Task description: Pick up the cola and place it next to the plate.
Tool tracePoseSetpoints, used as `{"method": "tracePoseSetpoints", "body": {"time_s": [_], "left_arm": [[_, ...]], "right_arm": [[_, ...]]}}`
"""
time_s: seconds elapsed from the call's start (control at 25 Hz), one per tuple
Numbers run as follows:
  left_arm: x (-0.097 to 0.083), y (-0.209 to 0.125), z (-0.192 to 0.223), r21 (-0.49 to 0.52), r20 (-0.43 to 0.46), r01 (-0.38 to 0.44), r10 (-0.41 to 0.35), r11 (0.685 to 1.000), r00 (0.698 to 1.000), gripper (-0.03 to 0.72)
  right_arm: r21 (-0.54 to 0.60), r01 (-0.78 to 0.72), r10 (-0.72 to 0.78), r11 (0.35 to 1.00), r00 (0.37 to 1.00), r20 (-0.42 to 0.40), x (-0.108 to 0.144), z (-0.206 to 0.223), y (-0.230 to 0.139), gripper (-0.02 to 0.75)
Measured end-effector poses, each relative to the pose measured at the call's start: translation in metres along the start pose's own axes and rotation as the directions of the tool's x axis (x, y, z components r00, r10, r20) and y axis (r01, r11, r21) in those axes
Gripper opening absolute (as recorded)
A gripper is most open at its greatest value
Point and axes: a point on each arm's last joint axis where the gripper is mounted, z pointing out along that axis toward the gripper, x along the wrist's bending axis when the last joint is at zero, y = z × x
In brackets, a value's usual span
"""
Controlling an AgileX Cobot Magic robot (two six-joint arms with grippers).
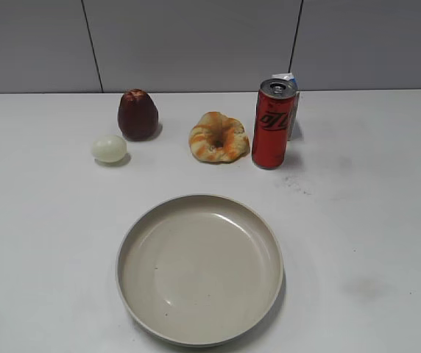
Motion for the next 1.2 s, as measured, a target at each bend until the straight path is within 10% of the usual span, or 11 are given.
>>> {"method": "tracePoseSetpoints", "body": {"time_s": [0.76, 1.2], "left_arm": [[0.0, 0.0, 0.0, 0.0, 0.0, 0.0, 0.0, 1.0, 1.0, 0.236], [0.0, 0.0, 0.0, 0.0, 0.0, 0.0, 0.0, 1.0, 1.0, 0.236]], "right_arm": [[-0.009, 0.0, 0.0, 1.0, 1.0, 0.0, 0.0, 0.0, 0.003, 0.562], [-0.288, -0.008, 0.008, 0.958, 1.0, 0.001, -0.002, 0.074, 0.085, 0.562]]}}
